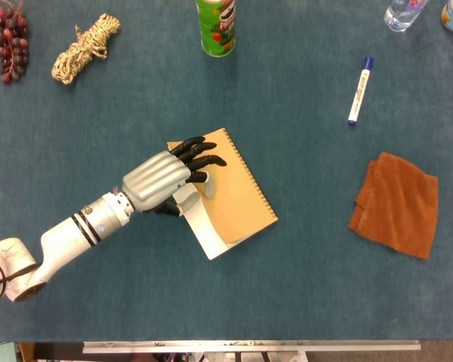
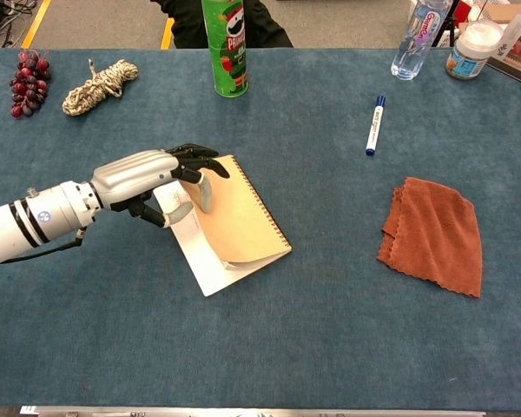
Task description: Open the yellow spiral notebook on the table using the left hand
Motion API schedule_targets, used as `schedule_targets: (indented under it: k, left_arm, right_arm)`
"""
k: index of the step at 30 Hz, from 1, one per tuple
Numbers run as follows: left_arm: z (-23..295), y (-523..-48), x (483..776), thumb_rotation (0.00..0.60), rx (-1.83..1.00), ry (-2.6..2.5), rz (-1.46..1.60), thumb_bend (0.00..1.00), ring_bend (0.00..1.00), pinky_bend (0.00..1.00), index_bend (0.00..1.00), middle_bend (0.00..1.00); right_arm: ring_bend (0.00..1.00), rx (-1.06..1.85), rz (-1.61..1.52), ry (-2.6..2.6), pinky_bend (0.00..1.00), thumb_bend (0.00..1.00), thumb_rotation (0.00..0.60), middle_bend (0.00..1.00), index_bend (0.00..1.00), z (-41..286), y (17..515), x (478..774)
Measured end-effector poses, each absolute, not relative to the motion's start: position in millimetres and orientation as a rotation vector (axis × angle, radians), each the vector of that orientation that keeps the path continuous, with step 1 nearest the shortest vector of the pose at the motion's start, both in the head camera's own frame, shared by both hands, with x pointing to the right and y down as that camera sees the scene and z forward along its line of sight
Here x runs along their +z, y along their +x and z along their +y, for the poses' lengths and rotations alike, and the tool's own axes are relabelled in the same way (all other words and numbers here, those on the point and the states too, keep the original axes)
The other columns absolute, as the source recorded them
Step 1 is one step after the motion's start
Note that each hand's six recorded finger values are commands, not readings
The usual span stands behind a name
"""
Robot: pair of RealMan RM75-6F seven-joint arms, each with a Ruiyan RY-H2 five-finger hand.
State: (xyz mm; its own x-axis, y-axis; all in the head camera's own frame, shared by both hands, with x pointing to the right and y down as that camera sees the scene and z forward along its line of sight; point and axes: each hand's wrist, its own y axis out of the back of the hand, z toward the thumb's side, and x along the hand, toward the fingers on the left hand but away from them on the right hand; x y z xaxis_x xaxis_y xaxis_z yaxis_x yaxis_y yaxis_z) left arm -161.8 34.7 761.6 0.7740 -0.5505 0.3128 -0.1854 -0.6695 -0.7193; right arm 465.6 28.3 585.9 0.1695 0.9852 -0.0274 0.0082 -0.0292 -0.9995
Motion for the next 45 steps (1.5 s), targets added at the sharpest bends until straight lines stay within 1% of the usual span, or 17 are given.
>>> schedule_targets:
  k: [2,5,10,20,26,30,34,41,45]
  left_arm:
    - [32,-165,760,0.6,-0.686,-2.261,0.554,0.55,0.0,0.0,0.71,0.22]
    - [29,-172,756,0.6,-0.696,-2.254,0.57,0.55,0.0,0.0,0.73,0.24]
    - [22,-195,748,0.6,-0.729,-2.229,0.589,0.55,0.0,0.0,0.73,0.24]
    - [19,-260,728,0.6,-0.843,-2.139,0.605,0.55,0.0,0.0,0.72,0.23]
    - [19,-282,710,0.6,-0.888,-2.046,0.541,0.55,0.0,0.0,0.72,0.22]
    - [27,-274,703,0.6,-0.872,-2.049,0.502,0.55,0.0,0.0,0.71,0.21]
    - [34,-253,701,0.6,-0.834,-2.051,0.447,0.55,0.0,0.0,0.7,0.21]
    - [31,-208,699,0.6,-0.755,-2.049,0.375,0.55,0.0,0.0,0.69,0.2]
    - [30,-190,704,0.6,-0.754,-2.051,0.329,0.55,0.0,0.0,0.64,0.18]
  right_arm:
    - [0.02,1.094,-1.081,-1.313,0.06,0.14,0.6,0.17,0.14,28,466,586]
    - [0.02,1.09,-1.08,-1.315,0.06,0.14,0.6,0.17,0.14,28,465,586]
    - [0.02,1.079,-1.075,-1.321,0.06,0.14,0.6,0.17,0.14,27,460,586]
    - [0.02,1.06,-1.061,-1.336,0.06,0.14,0.6,0.17,0.14,25,450,587]
    - [0.02,1.052,-1.067,-1.341,0.06,0.14,0.6,0.17,0.14,27,449,587]
    - [0.02,1.056,-1.073,-1.338,0.06,0.14,0.6,0.17,0.14,29,452,587]
    - [0.02,1.059,-1.08,-1.334,0.06,0.14,0.6,0.17,0.14,31,456,586]
    - [0.02,1.074,-1.097,-1.322,0.06,0.14,0.6,0.17,0.14,36,465,583]
    - [0.02,1.083,-1.106,-1.315,0.06,0.14,0.6,0.17,0.14,38,470,583]
